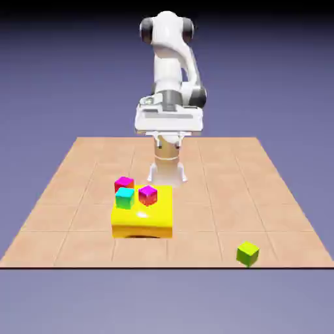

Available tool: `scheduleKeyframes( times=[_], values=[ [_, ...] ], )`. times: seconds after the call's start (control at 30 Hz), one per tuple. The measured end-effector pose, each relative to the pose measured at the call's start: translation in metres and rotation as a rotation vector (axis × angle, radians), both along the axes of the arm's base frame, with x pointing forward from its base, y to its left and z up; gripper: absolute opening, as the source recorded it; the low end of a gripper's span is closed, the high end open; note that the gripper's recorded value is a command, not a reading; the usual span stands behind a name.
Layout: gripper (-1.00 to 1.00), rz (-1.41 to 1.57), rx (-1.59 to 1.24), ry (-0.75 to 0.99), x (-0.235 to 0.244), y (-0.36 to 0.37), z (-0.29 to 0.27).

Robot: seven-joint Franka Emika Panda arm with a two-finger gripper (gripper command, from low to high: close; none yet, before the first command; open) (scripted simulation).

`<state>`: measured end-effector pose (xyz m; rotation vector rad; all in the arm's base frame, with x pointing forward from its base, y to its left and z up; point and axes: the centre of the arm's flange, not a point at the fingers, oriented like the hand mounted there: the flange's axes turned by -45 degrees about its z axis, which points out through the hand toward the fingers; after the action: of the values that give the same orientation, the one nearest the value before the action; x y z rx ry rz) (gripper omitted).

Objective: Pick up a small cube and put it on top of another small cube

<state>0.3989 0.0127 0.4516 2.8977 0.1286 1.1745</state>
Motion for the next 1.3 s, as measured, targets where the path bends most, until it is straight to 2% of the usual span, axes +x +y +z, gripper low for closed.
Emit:
scheduleKeyframes(
  times=[0.5, 0.87, 1.07, 1.1, 1.17, 1.3],
  values=[
    [0.00, 0.373, -0.131, 0.325, 0.088, 0.127, -0.125],
    [0.00, 0.656, -0.199, 0.555, 0.097, 0.232, -0.259],
    [0.00, 0.656, -0.199, 0.555, 0.103, 0.238, -0.324],
    [-1.00, 0.656, -0.199, 0.555, 0.103, 0.239, -0.328],
    [-1.00, 0.656, -0.199, 0.555, 0.103, 0.239, -0.328],
    [-1.00, 0.656, -0.198, 0.555, 0.099, 0.234, -0.275]
  ],
)
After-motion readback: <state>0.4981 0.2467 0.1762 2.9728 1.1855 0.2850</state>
